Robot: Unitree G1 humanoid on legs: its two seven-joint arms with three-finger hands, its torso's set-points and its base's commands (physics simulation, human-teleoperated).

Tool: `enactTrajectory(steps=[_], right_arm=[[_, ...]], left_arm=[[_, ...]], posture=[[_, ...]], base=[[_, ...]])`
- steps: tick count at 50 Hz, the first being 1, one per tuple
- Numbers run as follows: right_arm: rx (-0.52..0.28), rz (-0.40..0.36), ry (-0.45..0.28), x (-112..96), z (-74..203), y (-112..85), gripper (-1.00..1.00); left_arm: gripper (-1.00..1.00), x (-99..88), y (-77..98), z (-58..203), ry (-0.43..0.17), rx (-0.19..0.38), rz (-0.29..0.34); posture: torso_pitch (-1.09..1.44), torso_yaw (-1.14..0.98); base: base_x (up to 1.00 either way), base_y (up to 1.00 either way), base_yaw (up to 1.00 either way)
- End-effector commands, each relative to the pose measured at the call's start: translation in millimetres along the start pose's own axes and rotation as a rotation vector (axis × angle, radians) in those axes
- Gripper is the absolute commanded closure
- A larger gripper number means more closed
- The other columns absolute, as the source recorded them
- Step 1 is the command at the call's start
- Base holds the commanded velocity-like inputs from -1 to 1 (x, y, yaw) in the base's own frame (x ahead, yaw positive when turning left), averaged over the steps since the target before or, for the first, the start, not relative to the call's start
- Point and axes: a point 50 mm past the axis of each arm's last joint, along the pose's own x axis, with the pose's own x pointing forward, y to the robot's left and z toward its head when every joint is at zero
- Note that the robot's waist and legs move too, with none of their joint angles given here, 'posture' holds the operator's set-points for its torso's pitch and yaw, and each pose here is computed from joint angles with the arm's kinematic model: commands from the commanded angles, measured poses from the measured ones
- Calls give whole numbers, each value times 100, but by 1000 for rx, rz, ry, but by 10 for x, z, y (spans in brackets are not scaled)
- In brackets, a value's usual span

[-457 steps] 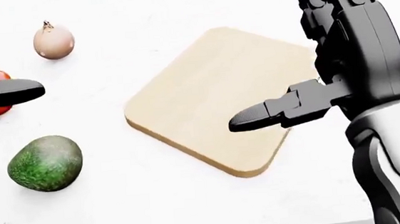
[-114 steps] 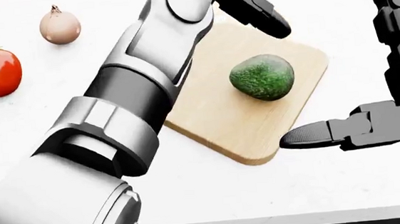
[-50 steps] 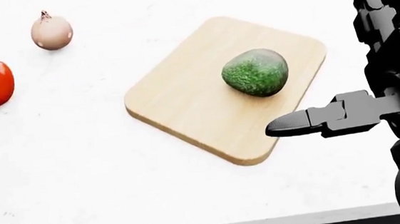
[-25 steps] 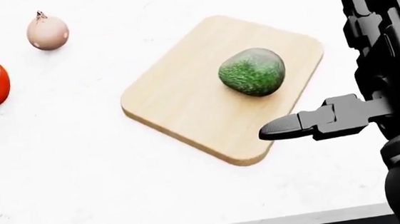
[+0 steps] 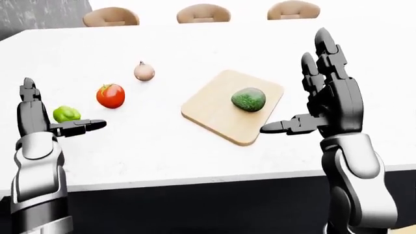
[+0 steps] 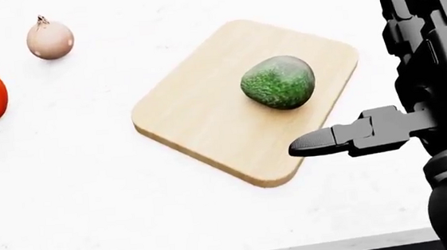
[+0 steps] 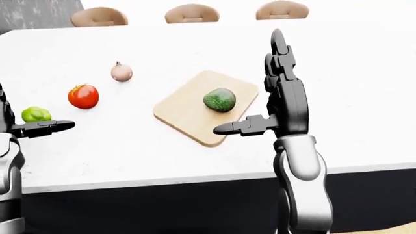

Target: Place the avocado, onion, tomato and bell pepper on the cutting board.

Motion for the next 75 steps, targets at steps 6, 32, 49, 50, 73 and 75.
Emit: enactTrajectory(steps=[6,32,49,50,73,75], right_arm=[[-11,-5,-77,5,134,-15,-100],[-13,-9,-70,-15,79,-19,-100],[-10,-9,-71,-5,80,-29,-100],[-11,-6,-71,-4,82,-25,-100],[-8,-15,-66,-31,39,-33,-100],[-9,-15,-65,-38,40,-33,-100]], left_arm=[[-100,76,85,197,-98,2,56],[-73,134,87,-4,-77,113,66],[22,149,87,59,-84,139,64],[25,149,91,65,-85,140,63],[59,19,297,590,-183,200,92],[60,-16,326,674,-200,206,95]], posture=[[0,0],[0,0],[0,0],[0,0],[0,0],[0,0]], base=[[0,0,0],[0,0,0],[0,0,0],[0,0,0],[0,0,0],[0,0,0]])
